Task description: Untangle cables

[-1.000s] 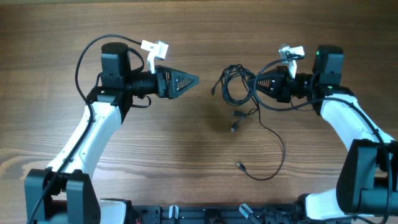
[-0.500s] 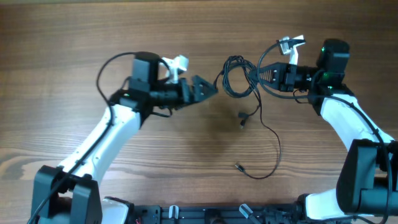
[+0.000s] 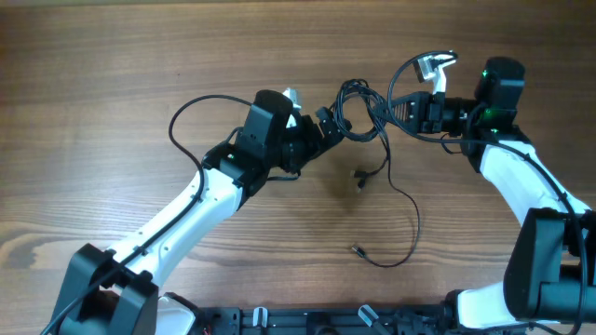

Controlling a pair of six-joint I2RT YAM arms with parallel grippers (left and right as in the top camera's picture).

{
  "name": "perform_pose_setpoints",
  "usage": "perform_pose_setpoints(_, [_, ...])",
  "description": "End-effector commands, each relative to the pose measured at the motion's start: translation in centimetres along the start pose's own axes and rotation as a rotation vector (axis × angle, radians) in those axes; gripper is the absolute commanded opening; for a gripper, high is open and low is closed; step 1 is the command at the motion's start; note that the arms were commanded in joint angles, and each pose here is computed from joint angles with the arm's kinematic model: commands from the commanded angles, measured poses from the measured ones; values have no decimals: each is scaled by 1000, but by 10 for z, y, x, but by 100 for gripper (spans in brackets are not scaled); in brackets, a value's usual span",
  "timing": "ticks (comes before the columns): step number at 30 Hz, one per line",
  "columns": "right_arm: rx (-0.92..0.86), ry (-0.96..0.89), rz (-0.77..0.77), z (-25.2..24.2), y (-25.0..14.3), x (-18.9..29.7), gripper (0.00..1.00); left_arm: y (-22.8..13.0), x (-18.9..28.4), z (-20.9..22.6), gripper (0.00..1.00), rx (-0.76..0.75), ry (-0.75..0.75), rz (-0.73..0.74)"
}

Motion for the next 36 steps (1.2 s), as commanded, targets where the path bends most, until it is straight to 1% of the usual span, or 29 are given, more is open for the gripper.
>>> perform_pose_setpoints(1, [12,31,44,10,-6,-1,4,10,-10,-7,100,50,-35,-51])
perform_pose_setpoints(5, [17,32,44,10,-6,-1,4,12,-20,-26,100,-9,-165,-31])
perform_pose_setpoints(13, [40,37,58,11,-8,-5,4,1,-40,-27,100,-57,-256,61])
perform_pose_setpoints(16, [43,39,69,11,-9,-8,4,5,-37,-36,100,-91,-309,48])
perform_pose_setpoints(18, [47,39,69,11,-10,-9,4,9,-32,-43,100,-145,-363,42])
perform_pose_setpoints(21, [65,38,67,11,-9,-9,4,11,-26,-43,99,-193,-400,66])
perform_pose_setpoints(23, [65,32,59,10,-8,-9,4,8,-25,-37,96,-221,-398,93])
perform_pose_setpoints(28, [70,21,45,9,-6,-9,4,9,-23,-19,97,-194,-351,124])
perform_pose_setpoints(36, [76,-6,9,5,-1,-9,4,17,-11,-21,100,-228,-425,131])
Point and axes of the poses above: each gripper's point midway between its finger pads, its own x axis back along the fingers, its own z axis along the line the jaws close on, y = z × x, the point moved 3 cm from there along x, back along the fingers, and after that the axes turned 13 degrees about -x, right-handed, at the moved point
